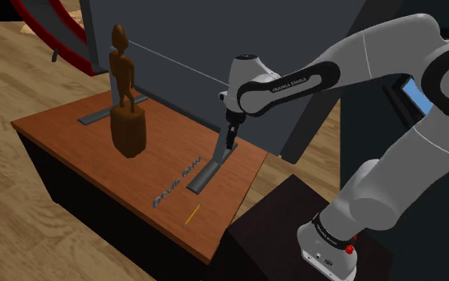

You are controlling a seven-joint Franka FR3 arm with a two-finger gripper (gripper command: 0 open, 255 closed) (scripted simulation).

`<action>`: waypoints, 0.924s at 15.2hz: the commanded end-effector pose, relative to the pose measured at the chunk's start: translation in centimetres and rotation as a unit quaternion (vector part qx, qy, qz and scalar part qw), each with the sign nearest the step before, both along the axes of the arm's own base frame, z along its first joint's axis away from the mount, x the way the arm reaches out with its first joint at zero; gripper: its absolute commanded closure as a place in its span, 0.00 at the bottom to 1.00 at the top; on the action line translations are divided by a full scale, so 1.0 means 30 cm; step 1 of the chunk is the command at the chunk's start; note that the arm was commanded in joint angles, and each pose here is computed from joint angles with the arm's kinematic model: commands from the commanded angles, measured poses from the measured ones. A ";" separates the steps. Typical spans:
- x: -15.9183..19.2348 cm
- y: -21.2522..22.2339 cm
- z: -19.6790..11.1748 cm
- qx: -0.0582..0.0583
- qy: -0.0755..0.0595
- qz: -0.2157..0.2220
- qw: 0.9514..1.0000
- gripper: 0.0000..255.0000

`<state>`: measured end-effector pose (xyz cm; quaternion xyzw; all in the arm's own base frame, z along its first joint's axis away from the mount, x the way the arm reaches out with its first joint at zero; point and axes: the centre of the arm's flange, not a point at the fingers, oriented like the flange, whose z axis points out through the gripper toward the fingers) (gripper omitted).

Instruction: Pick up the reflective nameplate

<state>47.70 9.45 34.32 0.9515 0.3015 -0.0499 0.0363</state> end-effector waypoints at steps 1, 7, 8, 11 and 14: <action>0.057 0.053 -0.072 0.000 0.002 0.021 1.000 0.00; 0.169 0.190 -0.273 0.000 0.010 0.083 0.997 0.00; 0.186 0.214 -0.307 0.000 0.012 0.093 0.996 0.00; 0.233 0.288 -0.408 0.000 0.016 0.123 0.992 0.00; 0.274 0.365 -0.510 0.000 0.020 0.154 0.988 0.00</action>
